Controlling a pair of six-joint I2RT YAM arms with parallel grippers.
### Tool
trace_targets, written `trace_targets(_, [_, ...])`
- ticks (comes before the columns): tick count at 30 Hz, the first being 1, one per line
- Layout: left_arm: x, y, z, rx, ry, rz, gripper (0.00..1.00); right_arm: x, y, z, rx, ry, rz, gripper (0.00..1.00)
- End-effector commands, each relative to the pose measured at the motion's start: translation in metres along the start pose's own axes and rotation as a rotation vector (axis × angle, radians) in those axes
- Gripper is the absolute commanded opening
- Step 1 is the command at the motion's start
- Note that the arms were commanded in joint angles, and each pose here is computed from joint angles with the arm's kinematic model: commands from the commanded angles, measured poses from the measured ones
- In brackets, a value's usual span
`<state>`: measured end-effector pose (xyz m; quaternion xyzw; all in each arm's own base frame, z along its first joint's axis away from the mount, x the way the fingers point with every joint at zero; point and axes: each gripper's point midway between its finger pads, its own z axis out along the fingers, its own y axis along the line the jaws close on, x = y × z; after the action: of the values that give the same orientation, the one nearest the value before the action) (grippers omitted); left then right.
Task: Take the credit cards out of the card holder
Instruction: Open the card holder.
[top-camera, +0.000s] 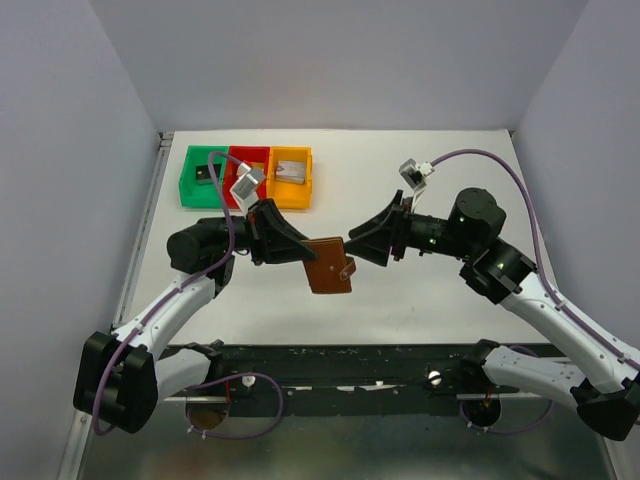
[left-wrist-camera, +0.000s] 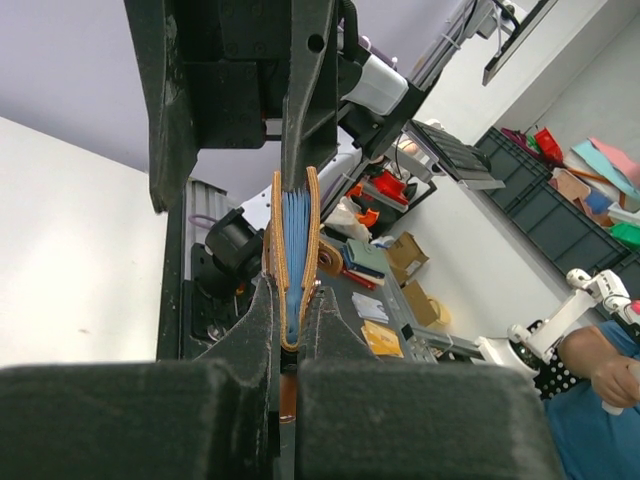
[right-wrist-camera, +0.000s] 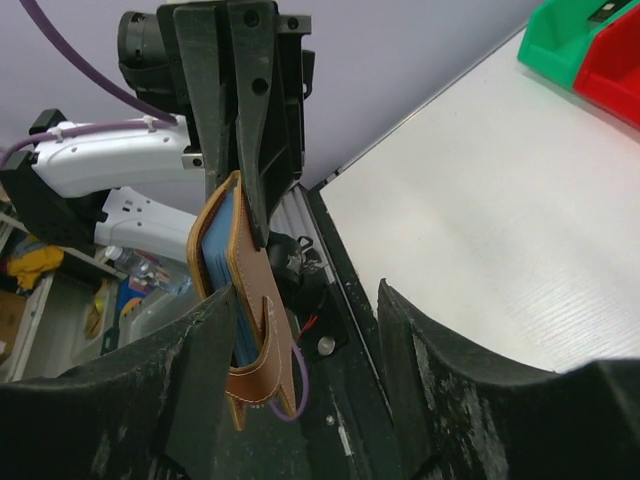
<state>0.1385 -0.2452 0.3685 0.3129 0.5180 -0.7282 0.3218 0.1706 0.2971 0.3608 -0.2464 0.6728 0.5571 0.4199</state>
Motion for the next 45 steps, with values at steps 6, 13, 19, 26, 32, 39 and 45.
trace_targets(6, [-0.019,-0.039,0.005,0.125,-0.045,0.324,0.00,0.013,0.015,0.007,-0.122,0.095,0.010,0.65])
trace_targets(13, [-0.029,-0.037,0.010,0.133,-0.070,0.327,0.00,0.023,0.021,0.011,-0.185,0.171,0.018,0.61])
trace_targets(19, [-0.034,-0.034,0.019,0.155,-0.079,0.317,0.00,0.033,0.021,0.018,-0.196,0.219,0.032,0.52])
trace_targets(26, [-0.032,-0.023,0.021,0.148,-0.085,0.285,0.00,0.038,0.015,0.019,-0.162,0.236,0.035,0.24])
trace_targets(32, [-0.027,-0.011,0.016,0.110,-0.083,0.262,0.05,0.032,0.008,0.012,-0.084,0.216,0.001,0.00])
trace_targets(39, [-0.024,0.041,-0.002,-0.113,-0.133,0.190,0.32,0.022,-0.016,-0.007,0.138,0.209,-0.075,0.00])
trace_targets(45, [-0.028,0.097,-0.026,-0.474,-0.209,0.161,0.42,0.017,-0.050,-0.025,0.370,0.222,-0.117,0.01])
